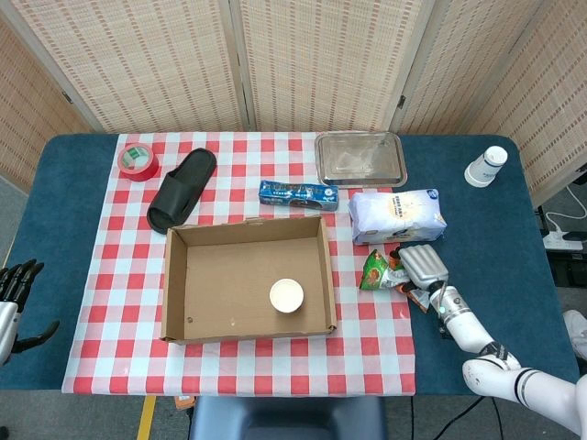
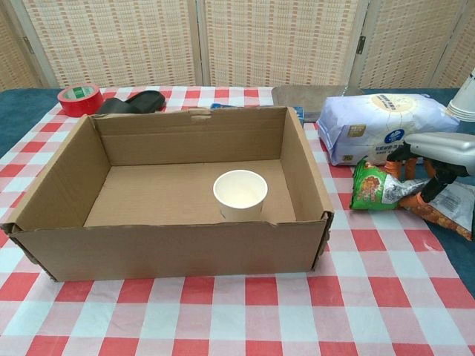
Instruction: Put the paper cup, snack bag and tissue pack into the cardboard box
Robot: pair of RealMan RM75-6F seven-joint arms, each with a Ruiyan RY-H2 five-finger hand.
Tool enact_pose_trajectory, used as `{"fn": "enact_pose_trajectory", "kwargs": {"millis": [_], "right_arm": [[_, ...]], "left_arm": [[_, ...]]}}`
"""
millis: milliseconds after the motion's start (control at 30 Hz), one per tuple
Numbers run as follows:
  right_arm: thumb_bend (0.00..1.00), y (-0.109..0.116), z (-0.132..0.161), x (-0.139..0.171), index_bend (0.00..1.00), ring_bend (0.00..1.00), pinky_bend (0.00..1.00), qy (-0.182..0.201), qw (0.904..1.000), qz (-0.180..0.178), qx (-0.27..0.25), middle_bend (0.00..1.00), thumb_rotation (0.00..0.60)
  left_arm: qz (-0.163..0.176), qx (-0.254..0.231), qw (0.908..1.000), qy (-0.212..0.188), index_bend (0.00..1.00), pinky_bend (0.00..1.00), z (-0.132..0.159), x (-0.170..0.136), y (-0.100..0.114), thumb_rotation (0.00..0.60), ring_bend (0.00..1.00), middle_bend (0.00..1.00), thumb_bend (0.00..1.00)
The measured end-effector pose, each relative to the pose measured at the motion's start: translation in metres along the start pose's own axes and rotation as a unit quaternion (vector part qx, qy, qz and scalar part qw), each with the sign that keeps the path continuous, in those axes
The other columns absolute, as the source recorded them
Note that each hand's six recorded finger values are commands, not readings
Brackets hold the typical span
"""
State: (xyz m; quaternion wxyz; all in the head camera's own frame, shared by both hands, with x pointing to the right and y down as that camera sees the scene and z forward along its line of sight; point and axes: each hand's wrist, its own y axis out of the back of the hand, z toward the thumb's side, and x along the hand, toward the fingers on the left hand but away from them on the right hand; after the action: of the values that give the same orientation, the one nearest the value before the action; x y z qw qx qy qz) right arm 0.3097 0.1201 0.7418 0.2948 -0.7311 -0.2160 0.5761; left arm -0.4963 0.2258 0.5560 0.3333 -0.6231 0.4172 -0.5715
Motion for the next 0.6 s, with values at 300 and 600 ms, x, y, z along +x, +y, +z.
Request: {"fn": "enact_pose_trajectory", "kwargs": {"millis": [300, 600], "right_arm": [[0.42, 0.018, 0.007, 0.013, 0.75, 0.58, 0.82, 0.018, 0.9989, -0.044, 0.000, 0.56, 0.600], [0.43, 0.062, 0.021, 0.037, 0.76, 0.61, 0.85, 0.044, 0.9947, -0.090, -0.023, 0.57, 0.600]], "left_arm": [[0.000, 0.001, 1.0000, -0.001, 0.00, 0.00, 0.000, 0.000, 0.000, 0.600, 0.00, 0.00, 0.23], [0.001, 0.002, 1.0000, -0.001, 0.00, 0.00, 0.001, -0.001, 0.000, 0.600, 0.00, 0.00, 0.23]]}}
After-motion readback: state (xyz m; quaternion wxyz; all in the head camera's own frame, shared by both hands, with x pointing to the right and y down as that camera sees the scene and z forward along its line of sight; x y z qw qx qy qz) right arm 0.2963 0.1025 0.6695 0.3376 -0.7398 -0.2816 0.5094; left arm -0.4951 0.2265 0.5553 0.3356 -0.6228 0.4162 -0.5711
